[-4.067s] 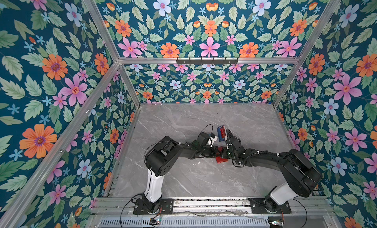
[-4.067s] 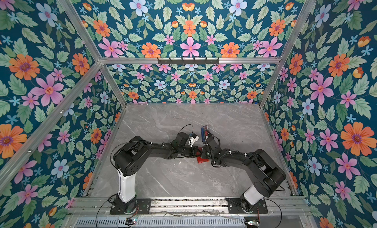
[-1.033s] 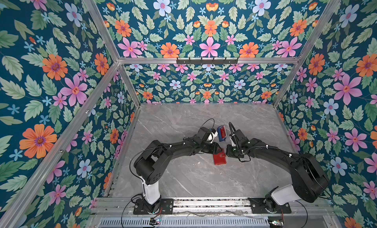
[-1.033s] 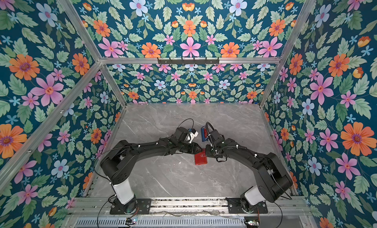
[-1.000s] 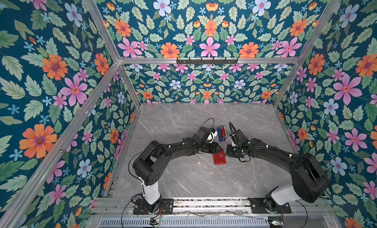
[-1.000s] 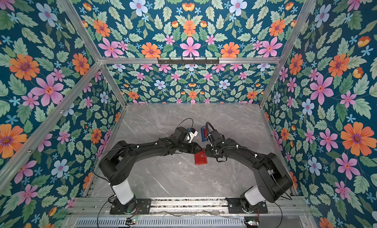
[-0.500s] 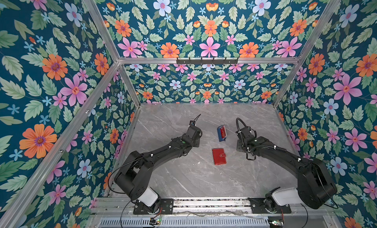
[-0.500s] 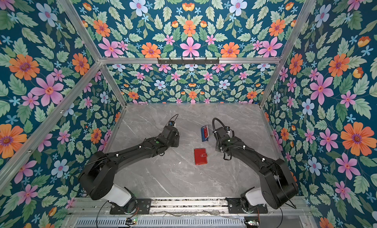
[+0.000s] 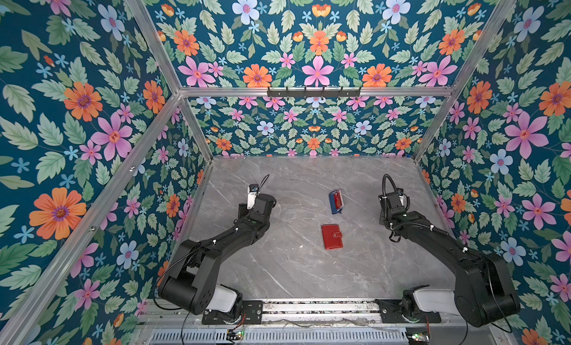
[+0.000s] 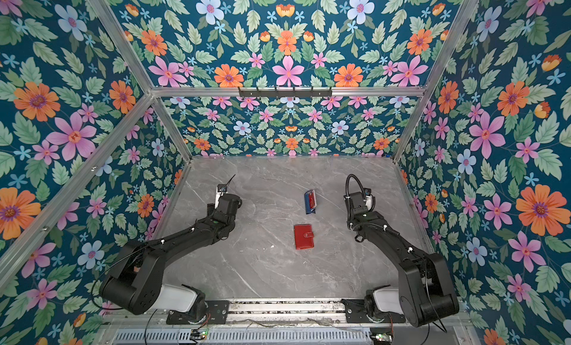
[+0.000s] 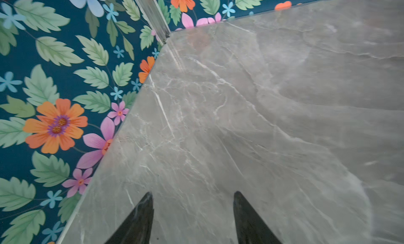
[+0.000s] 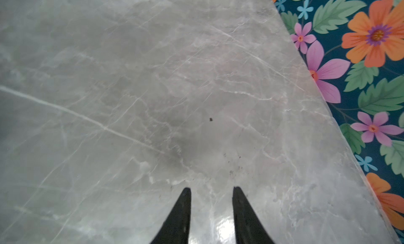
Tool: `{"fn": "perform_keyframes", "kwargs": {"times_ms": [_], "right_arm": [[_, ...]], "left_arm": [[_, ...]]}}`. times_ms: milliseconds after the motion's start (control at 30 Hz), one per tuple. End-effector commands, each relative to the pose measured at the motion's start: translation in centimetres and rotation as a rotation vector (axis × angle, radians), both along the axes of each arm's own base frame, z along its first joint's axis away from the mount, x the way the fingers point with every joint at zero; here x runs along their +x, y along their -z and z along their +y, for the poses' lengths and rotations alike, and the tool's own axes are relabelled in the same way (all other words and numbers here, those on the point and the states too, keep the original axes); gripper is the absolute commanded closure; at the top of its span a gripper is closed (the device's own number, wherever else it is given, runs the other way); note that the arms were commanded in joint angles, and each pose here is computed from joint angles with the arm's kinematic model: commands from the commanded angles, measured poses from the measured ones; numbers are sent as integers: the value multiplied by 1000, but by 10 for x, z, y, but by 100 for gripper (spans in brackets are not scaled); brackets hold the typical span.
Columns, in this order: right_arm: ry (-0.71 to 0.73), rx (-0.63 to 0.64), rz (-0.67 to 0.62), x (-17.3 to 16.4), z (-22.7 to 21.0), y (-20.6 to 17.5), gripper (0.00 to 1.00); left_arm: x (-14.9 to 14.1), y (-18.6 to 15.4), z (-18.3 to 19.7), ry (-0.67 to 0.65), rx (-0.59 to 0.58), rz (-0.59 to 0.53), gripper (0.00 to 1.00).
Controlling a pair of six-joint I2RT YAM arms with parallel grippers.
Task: Insert credit cards into a card holder
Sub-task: Reset both arms
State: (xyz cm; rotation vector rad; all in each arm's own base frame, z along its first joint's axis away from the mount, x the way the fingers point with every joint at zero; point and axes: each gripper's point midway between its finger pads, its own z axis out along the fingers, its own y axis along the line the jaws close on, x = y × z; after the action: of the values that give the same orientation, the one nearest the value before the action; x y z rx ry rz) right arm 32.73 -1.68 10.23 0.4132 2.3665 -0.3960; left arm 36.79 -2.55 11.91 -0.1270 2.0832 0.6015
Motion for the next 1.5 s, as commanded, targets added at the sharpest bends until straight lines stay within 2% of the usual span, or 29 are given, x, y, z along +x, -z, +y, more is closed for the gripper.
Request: {"fn": "perform_keyframes", "kwargs": {"times_ms": [0, 100, 233, 333, 433, 600, 733, 933, 1100, 1300, 1467], "right_arm": [[18, -34, -125, 17, -13, -18, 64], [23, -48, -192, 22, -23, -21, 64], [16, -29, -256, 27, -31, -20, 60], [-4, 4, -288, 29, -29, -14, 51], [-55, 23, -312, 32, -21, -14, 48], [-150, 39, -417, 39, -8, -20, 45], [-199, 33, -461, 39, -5, -22, 43], [-243, 44, -499, 39, -3, -23, 41], [-270, 21, -567, 36, -2, -27, 39], [-280, 47, -560, 38, -2, -19, 36], [-292, 57, -548, 43, -1, -7, 28]], "left_arm": [[10, -17, 17, -57, 61, -112, 39], [13, -15, 28, -82, 90, -144, 33], [18, -14, 37, -95, 109, -170, 19], [18, -9, 44, -95, 82, -204, 6], [19, -3, 47, -71, 17, -221, 1], [19, -3, 48, 25, -131, -307, 0], [16, -4, 54, 62, -195, -335, 0], [-4, -18, 58, 129, -189, -495, 1], [3, -12, 50, 176, -200, -462, 0], [9, 0, 40, 244, -200, -436, 0], [16, 6, 54, 175, -224, -415, 0]]}}
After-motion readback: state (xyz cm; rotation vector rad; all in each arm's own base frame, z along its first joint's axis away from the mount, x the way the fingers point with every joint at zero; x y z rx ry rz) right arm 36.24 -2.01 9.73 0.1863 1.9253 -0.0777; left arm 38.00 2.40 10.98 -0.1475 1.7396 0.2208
